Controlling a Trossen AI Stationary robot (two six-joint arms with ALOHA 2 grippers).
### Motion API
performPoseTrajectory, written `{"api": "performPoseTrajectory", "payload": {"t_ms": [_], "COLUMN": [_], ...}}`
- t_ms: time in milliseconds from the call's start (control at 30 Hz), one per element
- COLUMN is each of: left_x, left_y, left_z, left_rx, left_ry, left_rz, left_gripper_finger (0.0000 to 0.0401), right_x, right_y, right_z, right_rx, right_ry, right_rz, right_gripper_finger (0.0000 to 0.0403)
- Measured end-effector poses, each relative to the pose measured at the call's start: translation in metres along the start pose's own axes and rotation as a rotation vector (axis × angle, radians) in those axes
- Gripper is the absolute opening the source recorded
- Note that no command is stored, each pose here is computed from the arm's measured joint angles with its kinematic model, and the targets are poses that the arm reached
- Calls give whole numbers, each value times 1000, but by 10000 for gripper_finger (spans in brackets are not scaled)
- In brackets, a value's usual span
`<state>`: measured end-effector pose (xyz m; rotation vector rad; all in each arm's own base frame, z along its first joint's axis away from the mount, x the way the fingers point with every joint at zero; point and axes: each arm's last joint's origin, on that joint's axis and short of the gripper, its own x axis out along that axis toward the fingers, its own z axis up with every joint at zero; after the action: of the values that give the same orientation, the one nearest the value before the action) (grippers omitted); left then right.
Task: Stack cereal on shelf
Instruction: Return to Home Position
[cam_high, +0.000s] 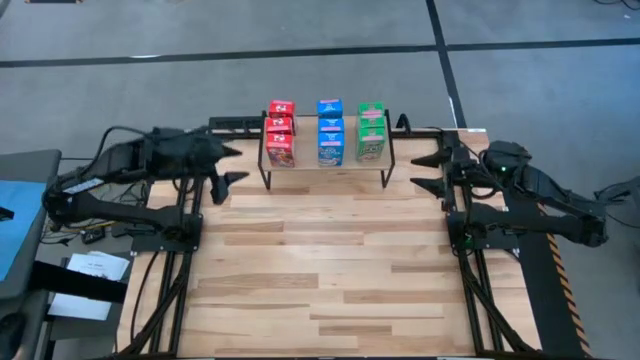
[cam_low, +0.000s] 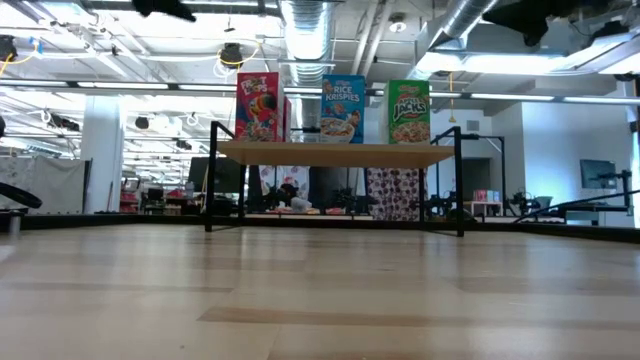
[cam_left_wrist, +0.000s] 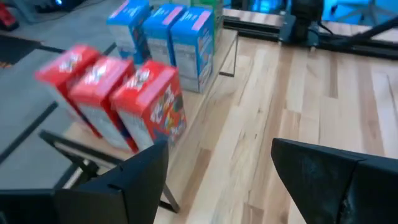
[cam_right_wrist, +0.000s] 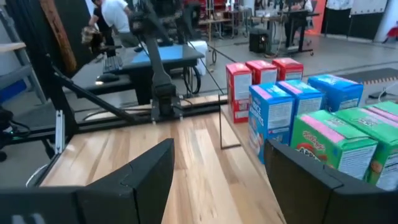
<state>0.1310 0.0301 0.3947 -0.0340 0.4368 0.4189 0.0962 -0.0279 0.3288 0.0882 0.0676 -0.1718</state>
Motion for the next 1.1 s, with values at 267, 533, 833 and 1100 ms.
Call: {"api": "performPoseTrajectory", "payload": {"t_ms": [267, 533, 833, 1100], "left_x": [6, 12, 16, 33], "left_y": [1, 2, 3, 0], "left_z": [-65, -128, -166, -199], "left_rx": [-127, -265, -315, -317], "left_ry": [-148, -215, -323, -317], "left_rz": [-59, -98, -123, -106], "left_gripper_finger": [276, 276, 276, 276], "right_x": [-8, -14, -15, -15], "right_y": [-1, -2, -4, -4], "right_z": [-36, -74, -105, -105], "right_rx": [78, 133, 214, 268], "right_ry": [-86, -122, -129, -117], "right_rz": [10, 44, 54, 60], "right_gripper_finger": [269, 269, 269, 269]}}
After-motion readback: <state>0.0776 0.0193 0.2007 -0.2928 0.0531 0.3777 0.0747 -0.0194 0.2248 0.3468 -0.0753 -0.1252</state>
